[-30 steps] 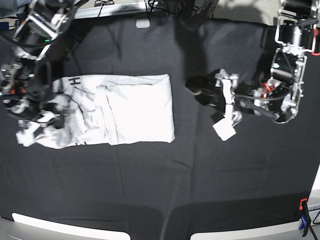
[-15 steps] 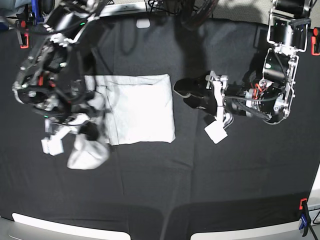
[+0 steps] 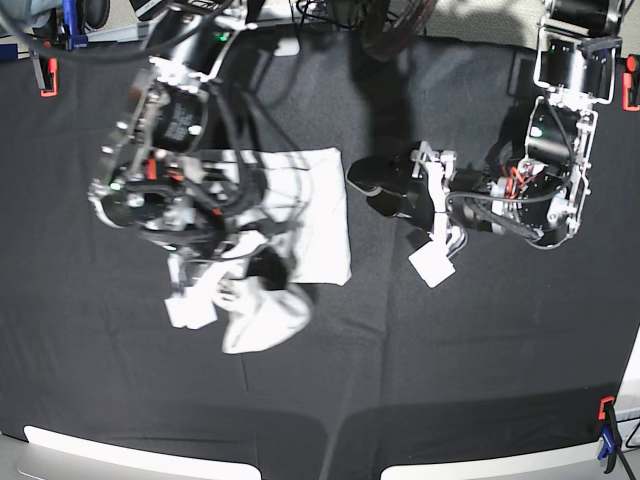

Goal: Layout the t-shirt on the table in an organized manner, then fold the t-shirt properly
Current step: 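Fold the held end with the right gripper over the shirt's middle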

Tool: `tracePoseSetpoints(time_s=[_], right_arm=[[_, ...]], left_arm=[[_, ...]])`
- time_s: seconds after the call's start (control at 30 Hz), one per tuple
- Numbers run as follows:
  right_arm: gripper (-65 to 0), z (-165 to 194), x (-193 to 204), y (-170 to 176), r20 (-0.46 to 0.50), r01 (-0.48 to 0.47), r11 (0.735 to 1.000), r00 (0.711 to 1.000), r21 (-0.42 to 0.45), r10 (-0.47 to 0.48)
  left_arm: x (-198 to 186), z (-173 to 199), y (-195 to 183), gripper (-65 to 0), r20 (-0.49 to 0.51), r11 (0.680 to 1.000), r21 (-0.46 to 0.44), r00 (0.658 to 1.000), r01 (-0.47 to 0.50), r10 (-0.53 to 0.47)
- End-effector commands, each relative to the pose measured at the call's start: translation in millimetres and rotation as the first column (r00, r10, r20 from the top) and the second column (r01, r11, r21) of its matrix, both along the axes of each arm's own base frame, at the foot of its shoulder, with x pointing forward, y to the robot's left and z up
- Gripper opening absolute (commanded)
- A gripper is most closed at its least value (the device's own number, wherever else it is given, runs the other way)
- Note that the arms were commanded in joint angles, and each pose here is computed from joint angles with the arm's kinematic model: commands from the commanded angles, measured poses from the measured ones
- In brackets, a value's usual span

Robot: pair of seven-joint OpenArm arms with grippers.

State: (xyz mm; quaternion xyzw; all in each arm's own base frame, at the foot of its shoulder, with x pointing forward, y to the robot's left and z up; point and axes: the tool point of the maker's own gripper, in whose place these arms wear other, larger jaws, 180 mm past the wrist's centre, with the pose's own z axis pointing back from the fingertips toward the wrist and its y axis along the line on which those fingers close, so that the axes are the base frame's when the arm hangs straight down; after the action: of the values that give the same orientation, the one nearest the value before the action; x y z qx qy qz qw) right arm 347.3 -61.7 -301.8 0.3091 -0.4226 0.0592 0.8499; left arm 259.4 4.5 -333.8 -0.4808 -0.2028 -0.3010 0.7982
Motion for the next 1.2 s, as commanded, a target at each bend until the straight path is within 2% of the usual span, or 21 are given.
tracePoseSetpoints(time_s=[0.0,0.07,0.1,0.17,0.23,0.3,0.43,0.6,0.7,0.77,0.87,0.97,1.07,1.17], right_arm=[[-65.0,21,10,4,0.072,0.0,1.0,0.997,0.025,-0.002],[-65.0,22,10,7,0.074,-0.01,1.0,0.997,0.024,0.008],[-61.5,22,10,8,0.075,-0.012,1.0,0.997,0.024,0.011],[-49.2,24,10,9,0.08,-0.016,0.999,0.997,0.035,0.013],[-42.1,33,10,15,0.104,-0.033,0.995,0.994,0.089,0.023],[-41.4,47,9,22,0.141,-0.06,0.984,0.989,0.169,0.036],[-41.4,75,5,32,0.217,-0.122,0.943,0.975,0.311,0.054],[-41.4,92,1,37,0.297,-0.185,0.919,0.952,0.347,0.079],[-41.4,91,0,31,0.338,-0.203,0.939,0.936,0.277,0.103],[-41.4,84,4,18,0.323,-0.168,0.965,0.941,0.203,0.095],[-41.4,73,8,-16,0.299,-0.071,0.996,0.953,0.047,0.054],[-41.4,66,9,-57,0.28,0.052,0.996,0.96,-0.074,-0.03],[-41.4,60,6,-88,0.261,0.139,0.986,0.959,-0.091,-0.111],[-41.4,43,-3,-103,0.214,0.175,0.975,0.966,-0.136,-0.144]], left_arm=[[9,16,-2,-28.2,0.041,0.999,-0.037,0.999,-0.003,0.004],[9,16,-2,-28.2,0.041,0.999,-0.037,0.999,-0.003,0.004],[9,16,-2,-28.2,0.041,0.999,-0.037,0.999,-0.003,0.004],[9,16,-2,-28.3,0.041,0.999,-0.037,0.999,-0.003,0.004],[9,16,-2,-28.2,0.041,0.999,-0.037,0.999,-0.003,0.004],[9,16,-2,-28.2,0.041,0.999,-0.037,0.999,-0.003,0.004],[9,16,-2,-28.2,0.041,0.999,-0.037,0.999,-0.003,0.004],[9,16,-2,-28.2,0.041,0.999,-0.037,0.999,-0.002,0.004],[8,15,-2,-28.2,0.038,0.999,-0.032,0.999,0.002,-0.001],[8,15,-1,-28.2,0.038,1.0,-0.032,0.999,0.002,-0.001],[7,14,-1,-28.2,0.036,0.999,-0.032,0.999,0.002,-0.001],[7,15,-2,-28.2,0.037,0.999,-0.033,0.999,0.002,0.0],[7,14,-1,-28.2,0.036,0.999,-0.032,0.999,0.001,0.0],[7,14,-1,-28.2,0.036,1.0,-0.031,0.999,0.002,-0.001]])
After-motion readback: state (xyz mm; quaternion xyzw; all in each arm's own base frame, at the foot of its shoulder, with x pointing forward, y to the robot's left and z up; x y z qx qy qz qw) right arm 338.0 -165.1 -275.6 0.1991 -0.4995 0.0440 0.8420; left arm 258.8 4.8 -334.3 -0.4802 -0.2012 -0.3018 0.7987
